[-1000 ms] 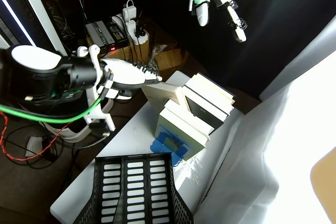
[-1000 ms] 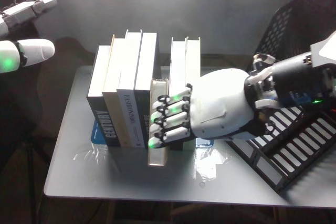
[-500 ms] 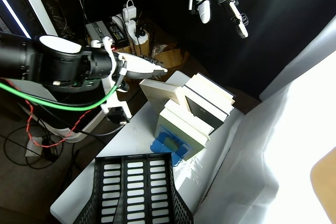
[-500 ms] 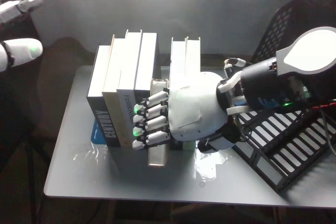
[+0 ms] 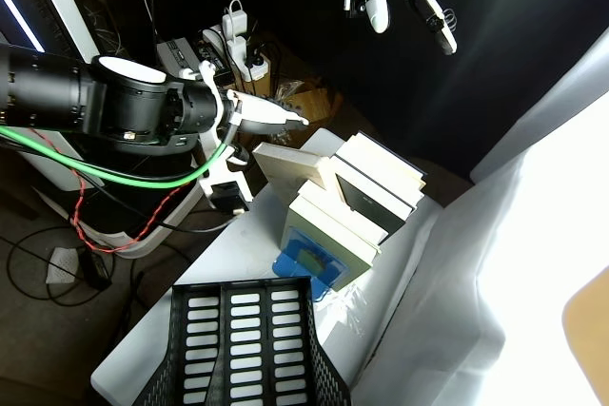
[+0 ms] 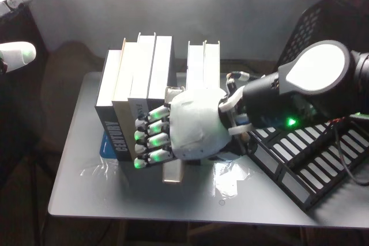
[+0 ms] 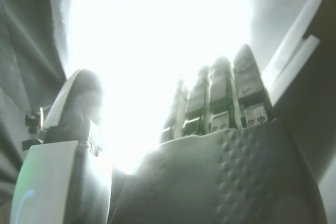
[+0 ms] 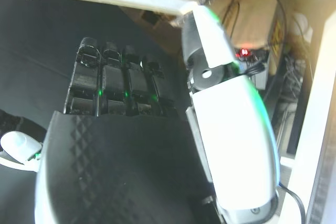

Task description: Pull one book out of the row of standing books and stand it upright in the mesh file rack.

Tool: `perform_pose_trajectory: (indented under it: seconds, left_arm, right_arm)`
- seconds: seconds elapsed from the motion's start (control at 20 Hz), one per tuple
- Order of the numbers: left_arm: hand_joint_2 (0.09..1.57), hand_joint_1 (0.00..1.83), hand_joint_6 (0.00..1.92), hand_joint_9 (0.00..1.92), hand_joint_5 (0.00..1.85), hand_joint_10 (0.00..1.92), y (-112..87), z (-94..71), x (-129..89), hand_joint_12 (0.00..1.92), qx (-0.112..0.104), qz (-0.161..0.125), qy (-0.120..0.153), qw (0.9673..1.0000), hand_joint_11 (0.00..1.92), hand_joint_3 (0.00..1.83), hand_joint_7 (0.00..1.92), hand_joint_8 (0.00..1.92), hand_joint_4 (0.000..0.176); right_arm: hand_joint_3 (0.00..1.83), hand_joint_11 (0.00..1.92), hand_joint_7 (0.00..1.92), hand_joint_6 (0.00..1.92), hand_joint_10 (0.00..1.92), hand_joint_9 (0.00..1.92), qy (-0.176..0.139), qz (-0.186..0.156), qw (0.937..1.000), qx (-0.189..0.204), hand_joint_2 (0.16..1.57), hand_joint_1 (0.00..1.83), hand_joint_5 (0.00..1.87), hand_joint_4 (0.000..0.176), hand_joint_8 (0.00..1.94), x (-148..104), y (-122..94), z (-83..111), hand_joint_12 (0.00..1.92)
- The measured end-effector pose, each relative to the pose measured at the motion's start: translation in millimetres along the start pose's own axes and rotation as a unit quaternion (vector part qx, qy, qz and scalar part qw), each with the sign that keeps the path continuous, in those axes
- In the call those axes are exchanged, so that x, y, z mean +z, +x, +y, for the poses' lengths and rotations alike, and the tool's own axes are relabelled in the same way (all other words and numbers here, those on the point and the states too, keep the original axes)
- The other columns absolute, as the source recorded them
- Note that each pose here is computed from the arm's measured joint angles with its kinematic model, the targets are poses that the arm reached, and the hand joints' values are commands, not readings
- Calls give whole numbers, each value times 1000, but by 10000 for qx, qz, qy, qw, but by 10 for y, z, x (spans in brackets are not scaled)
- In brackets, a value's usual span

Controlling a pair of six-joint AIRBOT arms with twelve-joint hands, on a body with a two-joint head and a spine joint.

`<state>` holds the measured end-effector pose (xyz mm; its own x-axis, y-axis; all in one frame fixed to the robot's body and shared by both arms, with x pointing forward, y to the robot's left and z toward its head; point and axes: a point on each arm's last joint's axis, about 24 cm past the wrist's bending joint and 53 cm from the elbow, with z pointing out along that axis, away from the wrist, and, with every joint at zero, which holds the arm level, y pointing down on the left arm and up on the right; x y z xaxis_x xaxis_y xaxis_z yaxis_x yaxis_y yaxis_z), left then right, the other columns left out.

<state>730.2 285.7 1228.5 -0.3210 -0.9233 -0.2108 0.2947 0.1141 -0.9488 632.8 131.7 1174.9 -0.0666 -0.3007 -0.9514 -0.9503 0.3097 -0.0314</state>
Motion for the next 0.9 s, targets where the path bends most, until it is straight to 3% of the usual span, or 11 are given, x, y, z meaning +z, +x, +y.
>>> perform_pose_trajectory:
  seconds: [0.25, 0.5, 0.65, 0.75, 0.9]
  left_arm:
    - [1316, 558, 15, 0, 69, 0, -17, -5, 0, 0, -25, -35, 12, 10000, 0, 0, 0, 0, 38]
    - [1320, 521, 1, 0, 48, 0, -20, -2, 0, 0, -30, -43, 13, 10000, 0, 0, 0, 0, 57]
    - [1327, 413, 1, 0, 33, 0, 6, 9, 12, 0, -35, -20, 33, 10000, 0, 3, 0, 0, 81]
    - [1313, 387, 7, 0, 48, 0, 29, 18, 15, 0, -20, 14, 25, 10000, 0, 0, 0, 0, 82]
    - [1300, 447, 11, 0, 63, 0, -6, -23, 40, 0, 18, -7, 87, 10000, 0, 0, 0, 0, 66]
  right_arm:
    - [0, 0, 0, 14, 0, 0, 29, 98, 9999, -14, 1140, 1215, 45, 0, 0, 78, 119, 3, 0]
    - [0, 0, 0, 16, 0, 0, 146, 273, 9995, 68, 1134, 1216, 53, 0, 0, 165, 383, -36, 0]
    - [0, 0, 0, 15, 0, 0, 169, 484, 9987, 65, 1133, 1216, 54, 0, 0, 320, 542, -8, 0]
    - [0, 0, 0, 14, 0, 0, 249, 621, 9977, 110, 1133, 1215, 53, 0, 0, 336, 633, -69, 0]
    - [0, 0, 0, 13, 0, 0, 380, 770, 9962, 151, 1132, 1215, 53, 0, 0, 383, 794, -141, 0]
